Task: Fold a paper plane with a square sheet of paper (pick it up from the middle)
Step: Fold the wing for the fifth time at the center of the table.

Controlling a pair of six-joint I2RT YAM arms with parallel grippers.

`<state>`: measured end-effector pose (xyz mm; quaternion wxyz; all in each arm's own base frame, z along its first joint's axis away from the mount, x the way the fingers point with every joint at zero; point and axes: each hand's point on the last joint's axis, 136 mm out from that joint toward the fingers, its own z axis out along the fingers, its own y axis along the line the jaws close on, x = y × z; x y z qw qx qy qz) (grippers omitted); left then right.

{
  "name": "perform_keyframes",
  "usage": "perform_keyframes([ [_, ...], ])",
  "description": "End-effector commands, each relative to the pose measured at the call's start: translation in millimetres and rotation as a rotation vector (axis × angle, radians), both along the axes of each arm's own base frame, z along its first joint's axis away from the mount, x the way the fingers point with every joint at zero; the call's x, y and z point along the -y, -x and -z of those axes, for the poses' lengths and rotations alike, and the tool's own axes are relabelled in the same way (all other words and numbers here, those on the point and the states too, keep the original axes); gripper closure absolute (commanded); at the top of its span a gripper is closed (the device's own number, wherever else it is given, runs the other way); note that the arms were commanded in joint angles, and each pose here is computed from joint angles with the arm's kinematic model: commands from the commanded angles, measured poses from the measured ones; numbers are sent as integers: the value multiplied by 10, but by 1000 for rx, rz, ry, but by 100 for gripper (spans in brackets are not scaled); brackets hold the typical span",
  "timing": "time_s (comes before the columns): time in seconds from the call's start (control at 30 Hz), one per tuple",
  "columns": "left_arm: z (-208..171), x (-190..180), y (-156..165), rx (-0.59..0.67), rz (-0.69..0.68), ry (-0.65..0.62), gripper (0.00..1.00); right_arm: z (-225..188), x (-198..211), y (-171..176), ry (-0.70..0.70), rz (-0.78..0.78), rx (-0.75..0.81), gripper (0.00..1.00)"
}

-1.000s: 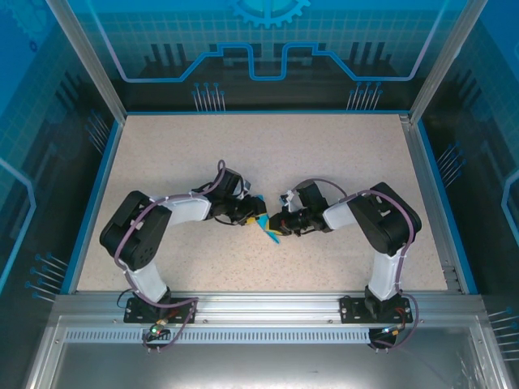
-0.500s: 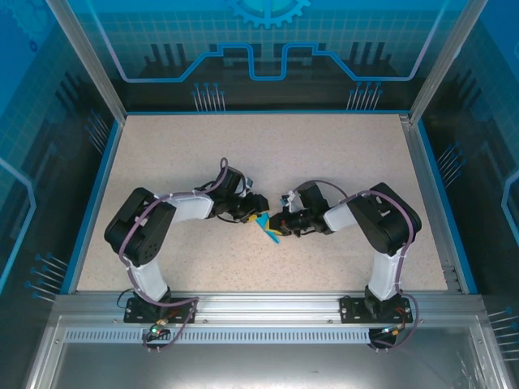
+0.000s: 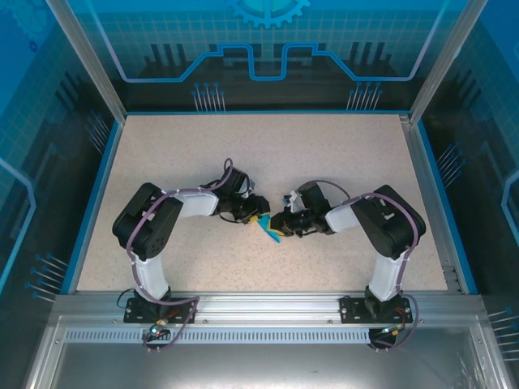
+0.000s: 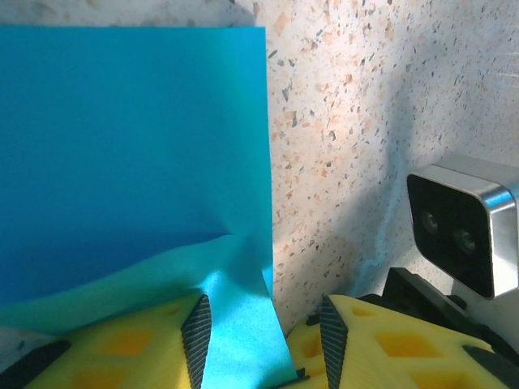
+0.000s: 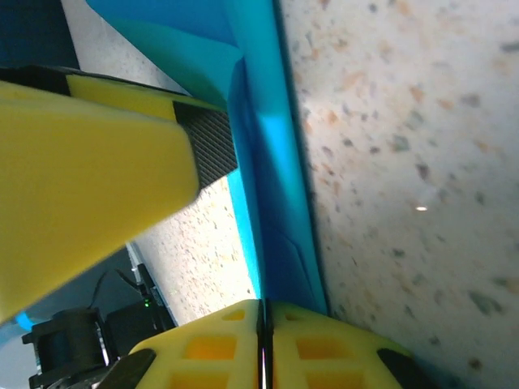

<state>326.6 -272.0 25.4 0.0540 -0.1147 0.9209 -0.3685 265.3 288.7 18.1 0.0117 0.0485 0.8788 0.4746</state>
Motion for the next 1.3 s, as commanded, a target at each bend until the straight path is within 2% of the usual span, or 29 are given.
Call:
perform_keyframes([
  [0.0, 242, -143, 91, -48, -1, -99, 56, 123, 225, 158, 111, 5, -59, 88],
  [0.13, 256, -152, 120, -52, 10, -106, 56, 37, 237, 200, 114, -29, -33, 85],
  [0.4, 279, -166, 125, -68, 10, -120, 56, 58, 189, 330, 127, -114, -20, 89],
  [0.5, 290, -166, 138, -78, 8, -122, 56, 136, 205, 414, 177, -161, -27, 92],
  [0.67, 307, -188, 160, -91, 1, -130, 57, 243, 284, 528, 287, -222, -35, 92],
  [0.83, 302, -180, 167, -98, -4, -126, 57, 92, 176, 523, 224, -237, -17, 90],
  [0.93, 288, -191, 166, -96, -7, -131, 57, 170, 247, 586, 315, -266, -47, 90],
  [1.0, 284, -196, 171, -99, -8, -133, 57, 183, 232, 638, 329, -287, -31, 85],
  [1.17, 297, -204, 176, -108, -14, -137, 58, 200, 228, 686, 367, -309, -14, 92],
  [1.27, 296, -200, 178, -111, -15, -135, 58, 199, 229, 699, 383, -313, -2, 88],
])
